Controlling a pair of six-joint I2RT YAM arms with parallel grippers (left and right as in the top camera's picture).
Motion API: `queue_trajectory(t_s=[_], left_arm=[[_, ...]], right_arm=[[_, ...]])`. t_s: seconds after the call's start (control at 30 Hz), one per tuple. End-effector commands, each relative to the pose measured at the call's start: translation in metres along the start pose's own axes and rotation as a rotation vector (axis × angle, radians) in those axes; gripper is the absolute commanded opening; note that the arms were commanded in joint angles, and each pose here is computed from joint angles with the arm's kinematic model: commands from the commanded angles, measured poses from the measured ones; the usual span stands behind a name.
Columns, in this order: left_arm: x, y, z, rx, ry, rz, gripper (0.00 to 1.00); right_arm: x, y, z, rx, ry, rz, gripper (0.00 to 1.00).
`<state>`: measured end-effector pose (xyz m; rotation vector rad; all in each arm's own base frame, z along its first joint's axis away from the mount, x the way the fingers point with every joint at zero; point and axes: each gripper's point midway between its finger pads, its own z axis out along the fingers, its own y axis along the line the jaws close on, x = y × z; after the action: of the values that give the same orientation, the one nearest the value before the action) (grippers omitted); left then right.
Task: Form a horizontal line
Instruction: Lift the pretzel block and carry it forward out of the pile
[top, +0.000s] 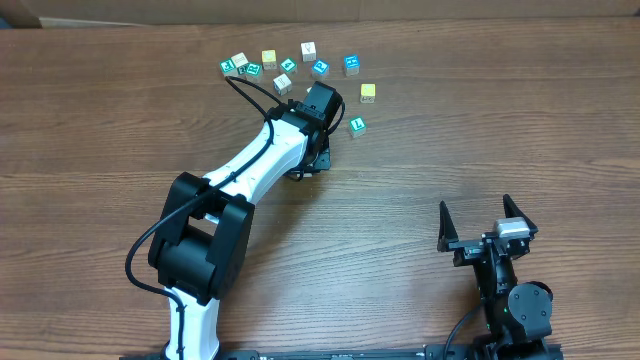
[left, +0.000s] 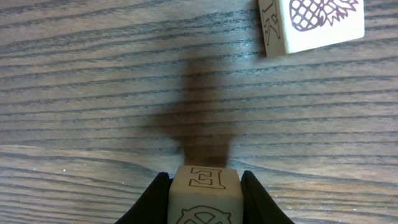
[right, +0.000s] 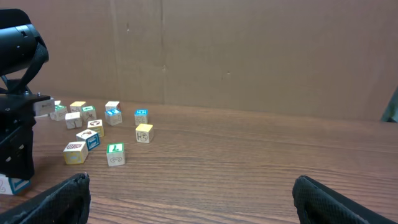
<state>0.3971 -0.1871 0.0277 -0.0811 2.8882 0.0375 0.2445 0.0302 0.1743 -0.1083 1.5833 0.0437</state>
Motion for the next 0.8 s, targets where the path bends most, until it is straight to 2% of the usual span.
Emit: queue_trajectory(t_s=[0.0, 0.77], left_arm=[[0.002, 0.002, 0.004, -0.021, -0.004, 0.051, 0.13], [0.003, 0.005, 0.015, -0.05, -0.002, 0.056, 0.15]], right_arm=[[0.002, 0.0, 0.0, -0.001, -0.003, -0.004, 1.0], [0.002, 0.0, 0.0, -0.001, -0.003, -0.004, 1.0]])
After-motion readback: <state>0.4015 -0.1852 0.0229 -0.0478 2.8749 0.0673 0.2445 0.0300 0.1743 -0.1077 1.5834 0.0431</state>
